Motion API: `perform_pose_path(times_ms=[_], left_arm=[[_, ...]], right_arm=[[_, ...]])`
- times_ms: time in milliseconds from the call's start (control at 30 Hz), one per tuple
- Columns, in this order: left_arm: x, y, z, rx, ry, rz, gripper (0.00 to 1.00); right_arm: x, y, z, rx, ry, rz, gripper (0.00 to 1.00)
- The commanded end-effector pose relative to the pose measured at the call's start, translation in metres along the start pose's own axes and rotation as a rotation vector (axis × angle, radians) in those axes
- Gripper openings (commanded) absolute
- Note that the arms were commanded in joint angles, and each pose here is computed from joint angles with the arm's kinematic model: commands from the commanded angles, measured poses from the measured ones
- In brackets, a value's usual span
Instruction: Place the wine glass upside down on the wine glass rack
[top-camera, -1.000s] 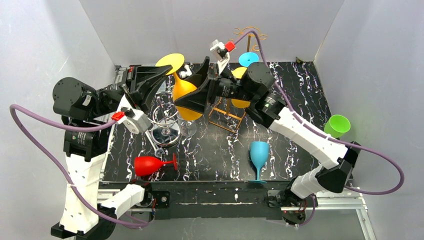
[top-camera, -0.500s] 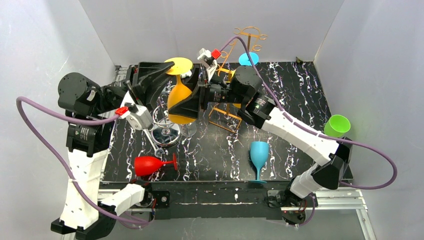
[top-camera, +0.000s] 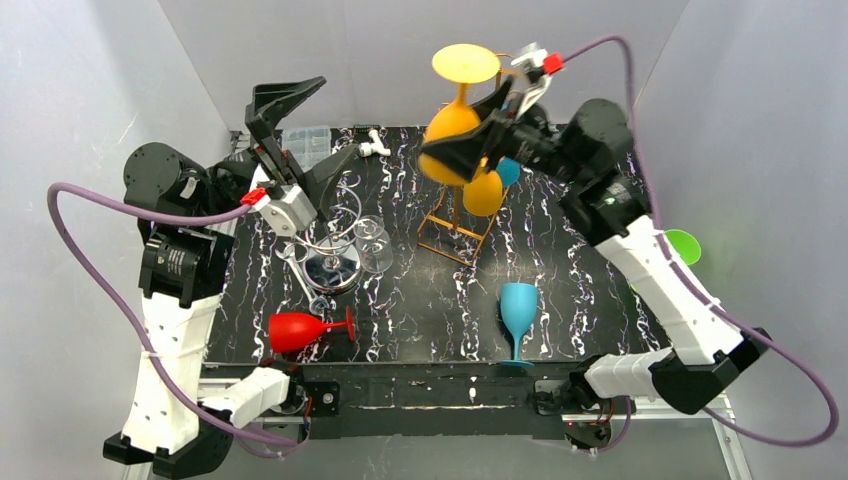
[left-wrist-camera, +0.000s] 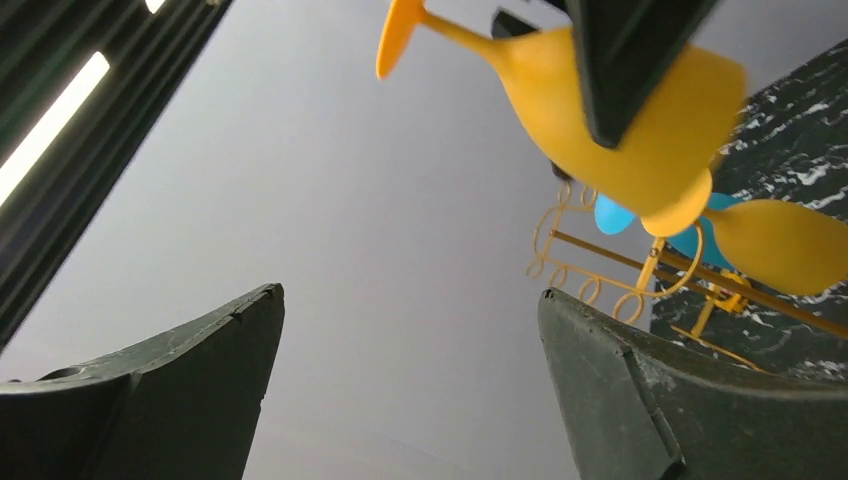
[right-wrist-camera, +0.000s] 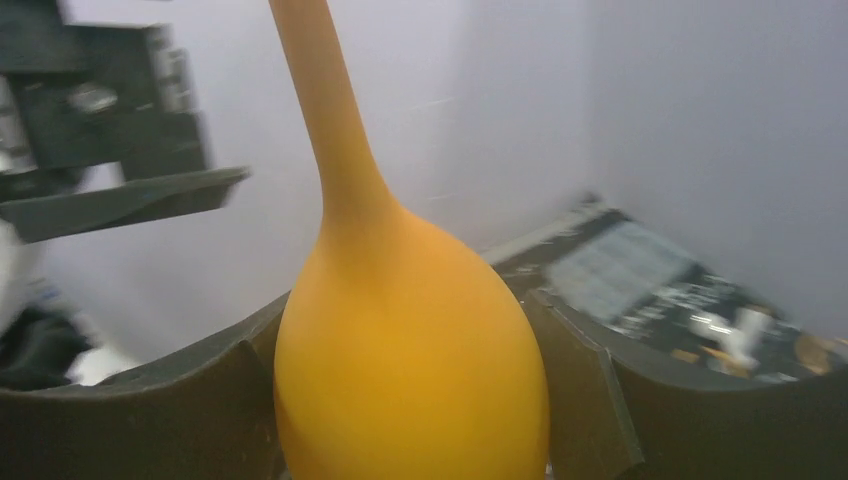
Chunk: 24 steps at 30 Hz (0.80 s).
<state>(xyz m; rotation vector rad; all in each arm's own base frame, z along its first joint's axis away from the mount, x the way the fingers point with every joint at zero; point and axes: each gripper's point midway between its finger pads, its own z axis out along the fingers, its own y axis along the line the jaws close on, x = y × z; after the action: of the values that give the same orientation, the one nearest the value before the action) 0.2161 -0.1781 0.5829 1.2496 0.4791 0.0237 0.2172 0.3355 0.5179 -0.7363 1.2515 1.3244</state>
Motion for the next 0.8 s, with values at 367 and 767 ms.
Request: perform_pose_path(times_ms=[367,767], left_arm=[[0.082,-0.183,0.054,0.502,0.026,-0.113,0.89],[0.155,-0.214,0.124,0.38,0.032,0.21,0.67]], right_arm=[[-0.092,-0.146,-0.161,1.029,-0.108,-0.455,0.54],[-0.083,-0.238,-0.232,1.18,-0.197,-0.311,0.5]])
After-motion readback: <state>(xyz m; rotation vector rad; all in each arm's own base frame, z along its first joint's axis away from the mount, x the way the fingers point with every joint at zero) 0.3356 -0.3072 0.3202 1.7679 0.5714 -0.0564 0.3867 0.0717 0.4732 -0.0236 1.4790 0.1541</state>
